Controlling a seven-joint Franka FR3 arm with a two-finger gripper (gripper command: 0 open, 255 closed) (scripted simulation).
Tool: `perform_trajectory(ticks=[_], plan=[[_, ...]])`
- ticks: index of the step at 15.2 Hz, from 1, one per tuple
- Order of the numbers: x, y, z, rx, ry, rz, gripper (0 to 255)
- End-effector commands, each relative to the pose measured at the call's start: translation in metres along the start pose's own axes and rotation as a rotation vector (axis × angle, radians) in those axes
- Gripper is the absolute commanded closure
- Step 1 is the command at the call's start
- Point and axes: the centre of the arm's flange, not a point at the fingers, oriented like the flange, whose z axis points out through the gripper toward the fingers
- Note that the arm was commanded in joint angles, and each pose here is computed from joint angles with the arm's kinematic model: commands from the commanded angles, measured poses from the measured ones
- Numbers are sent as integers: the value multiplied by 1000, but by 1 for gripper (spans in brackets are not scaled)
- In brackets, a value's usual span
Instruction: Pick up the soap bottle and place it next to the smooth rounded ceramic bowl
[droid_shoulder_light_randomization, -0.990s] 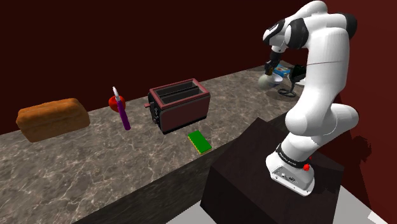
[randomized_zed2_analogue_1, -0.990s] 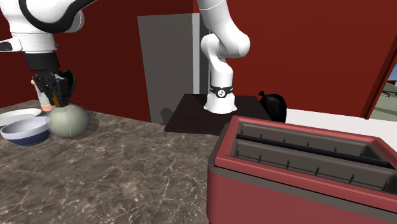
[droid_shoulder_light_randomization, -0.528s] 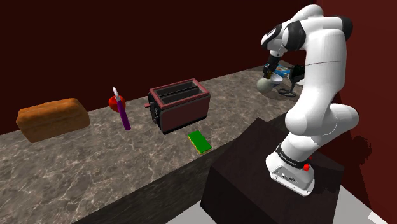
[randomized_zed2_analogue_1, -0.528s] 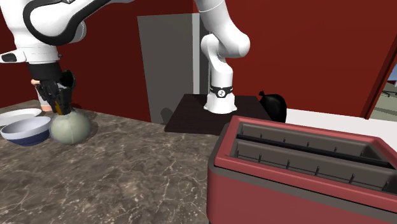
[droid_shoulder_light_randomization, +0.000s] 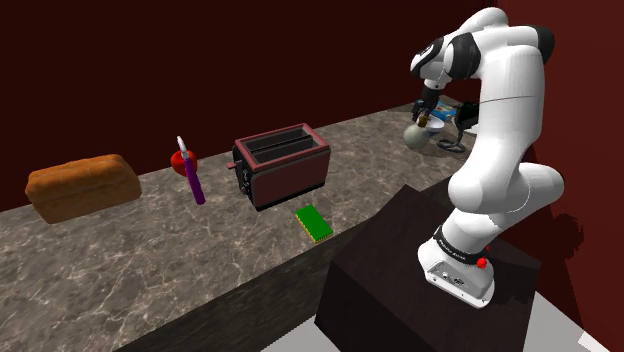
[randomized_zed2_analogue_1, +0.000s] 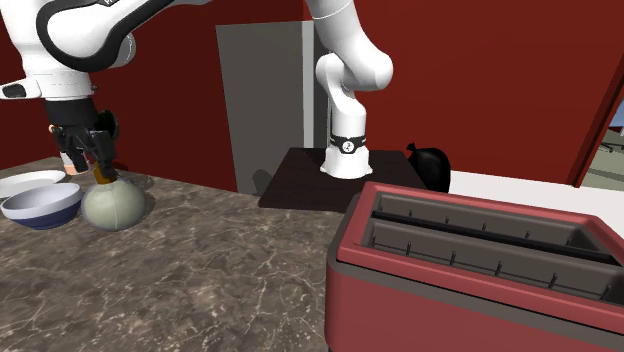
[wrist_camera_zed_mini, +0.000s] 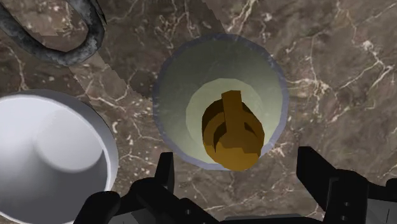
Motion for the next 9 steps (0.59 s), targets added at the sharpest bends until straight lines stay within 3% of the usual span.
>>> perform_trajectory(ticks=[1, 3, 7, 9], plan=[[0, 0, 0, 0, 0, 0, 0], [0, 0, 0, 0, 0, 0, 0], [0, 0, -50, 0, 0, 0, 0], [0, 0, -50, 0, 0, 0, 0]])
